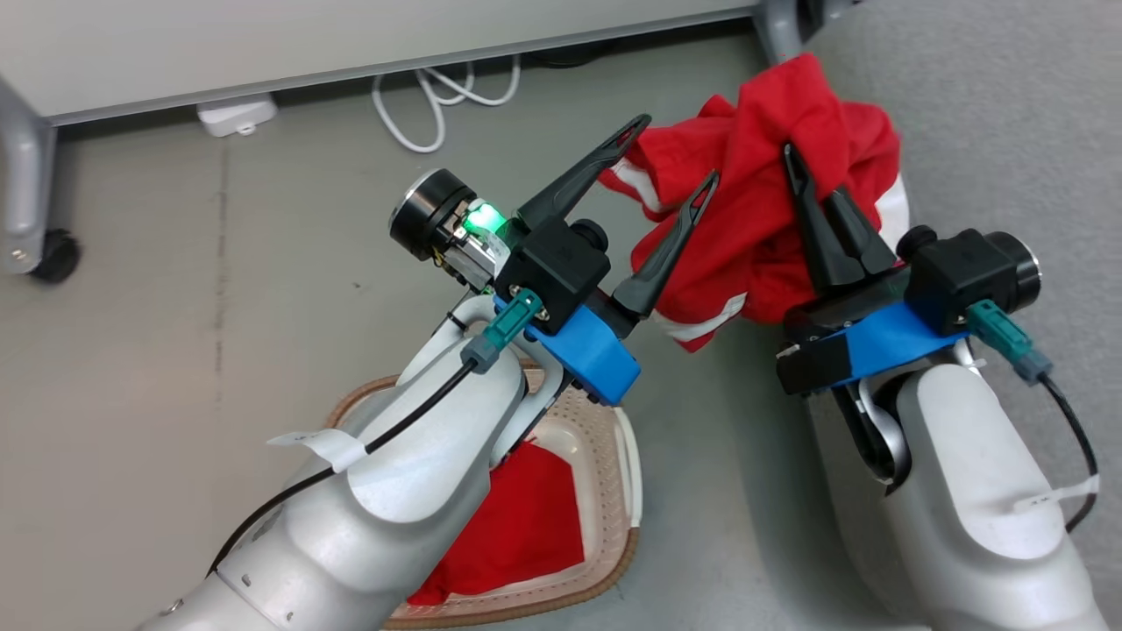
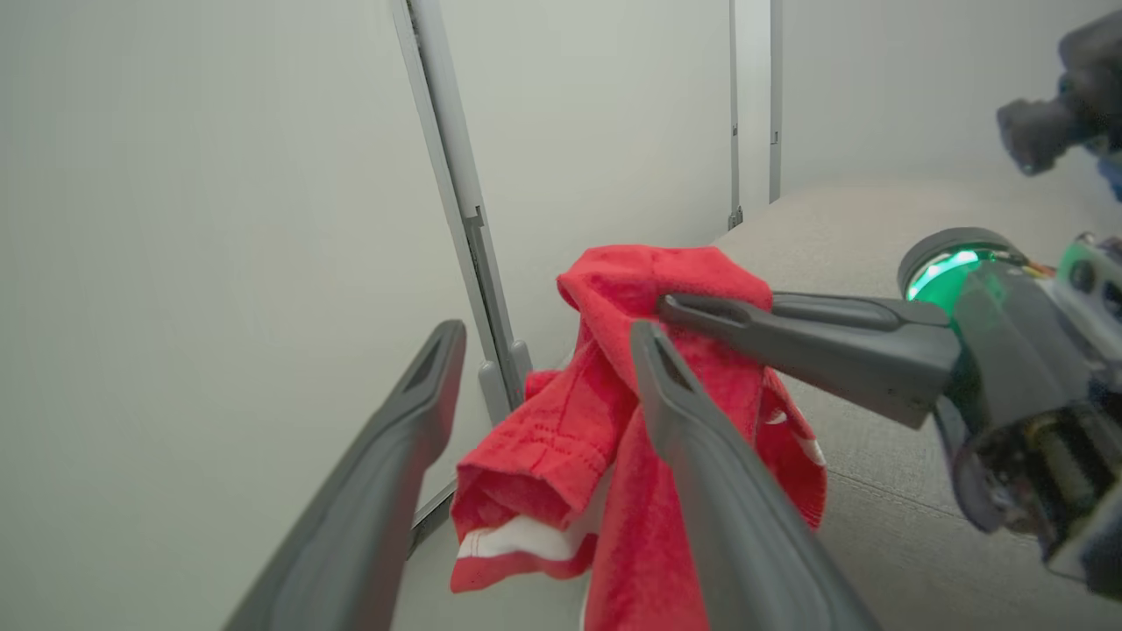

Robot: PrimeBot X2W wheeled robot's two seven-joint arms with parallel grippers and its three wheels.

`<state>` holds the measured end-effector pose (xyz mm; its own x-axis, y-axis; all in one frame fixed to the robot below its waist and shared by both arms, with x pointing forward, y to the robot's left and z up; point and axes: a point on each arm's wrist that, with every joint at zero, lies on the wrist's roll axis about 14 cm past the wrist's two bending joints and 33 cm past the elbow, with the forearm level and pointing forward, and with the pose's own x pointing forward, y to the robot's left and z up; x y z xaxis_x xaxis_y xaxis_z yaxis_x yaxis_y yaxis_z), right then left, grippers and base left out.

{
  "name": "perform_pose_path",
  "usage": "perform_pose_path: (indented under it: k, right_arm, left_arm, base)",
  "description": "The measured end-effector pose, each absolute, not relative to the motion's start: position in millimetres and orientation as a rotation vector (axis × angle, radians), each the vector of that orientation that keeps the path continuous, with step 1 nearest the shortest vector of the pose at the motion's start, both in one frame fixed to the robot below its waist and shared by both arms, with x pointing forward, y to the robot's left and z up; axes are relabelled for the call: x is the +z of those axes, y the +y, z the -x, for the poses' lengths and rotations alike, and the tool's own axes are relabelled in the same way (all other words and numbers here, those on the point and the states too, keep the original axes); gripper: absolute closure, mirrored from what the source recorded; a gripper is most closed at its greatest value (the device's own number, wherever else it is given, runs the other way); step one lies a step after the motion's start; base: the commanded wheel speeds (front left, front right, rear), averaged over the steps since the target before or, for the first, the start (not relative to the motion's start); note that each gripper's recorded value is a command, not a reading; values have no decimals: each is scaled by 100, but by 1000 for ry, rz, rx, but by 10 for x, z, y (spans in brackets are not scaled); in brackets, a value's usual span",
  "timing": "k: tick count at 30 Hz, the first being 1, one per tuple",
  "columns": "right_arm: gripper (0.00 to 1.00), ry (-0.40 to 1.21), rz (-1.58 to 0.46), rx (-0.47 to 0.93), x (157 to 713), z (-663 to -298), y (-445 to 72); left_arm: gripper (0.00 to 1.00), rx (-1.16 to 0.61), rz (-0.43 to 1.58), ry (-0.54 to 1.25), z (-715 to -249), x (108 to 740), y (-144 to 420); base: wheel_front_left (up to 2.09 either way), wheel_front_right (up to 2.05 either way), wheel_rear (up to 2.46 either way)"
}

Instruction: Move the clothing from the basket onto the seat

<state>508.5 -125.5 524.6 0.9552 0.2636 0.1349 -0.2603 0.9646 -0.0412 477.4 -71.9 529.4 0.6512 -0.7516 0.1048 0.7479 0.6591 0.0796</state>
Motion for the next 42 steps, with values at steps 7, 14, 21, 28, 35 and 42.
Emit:
perform_pose_path:
  k: [7, 14, 21, 28, 35, 42]
  right_arm:
    - [100, -157, 51, 136, 5311, -4930, -1772]
    - [100, -156, 65, -19, 5333, -4672, -2317]
    - [100, -134, 84, -150, 5301, -4315, -2718]
    - [100, -113, 96, -228, 5266, -4061, -2933]
    - [100, -117, 95, -244, 5271, -4046, -2977]
    - [100, -204, 102, -243, 5521, -4332, -3029]
  left_arm:
    - [0, -976, -9, -125, -4660, 5166, -1132]
    - [0, -1096, 16, -109, -4501, 5033, -1518]
    - [0, -1180, 35, -99, -4368, 4971, -1784]
    - [0, -1234, 44, -95, -4254, 4940, -1949]
    - [0, -1236, 50, -87, -4258, 4901, -1955]
    - [0, -1218, 53, -93, -4399, 4845, -1913]
  base:
    - [0, 0, 0]
    - [0, 0, 0]
    - [0, 0, 0]
    - [0, 0, 0]
    - [0, 0, 0]
    - [0, 0, 0]
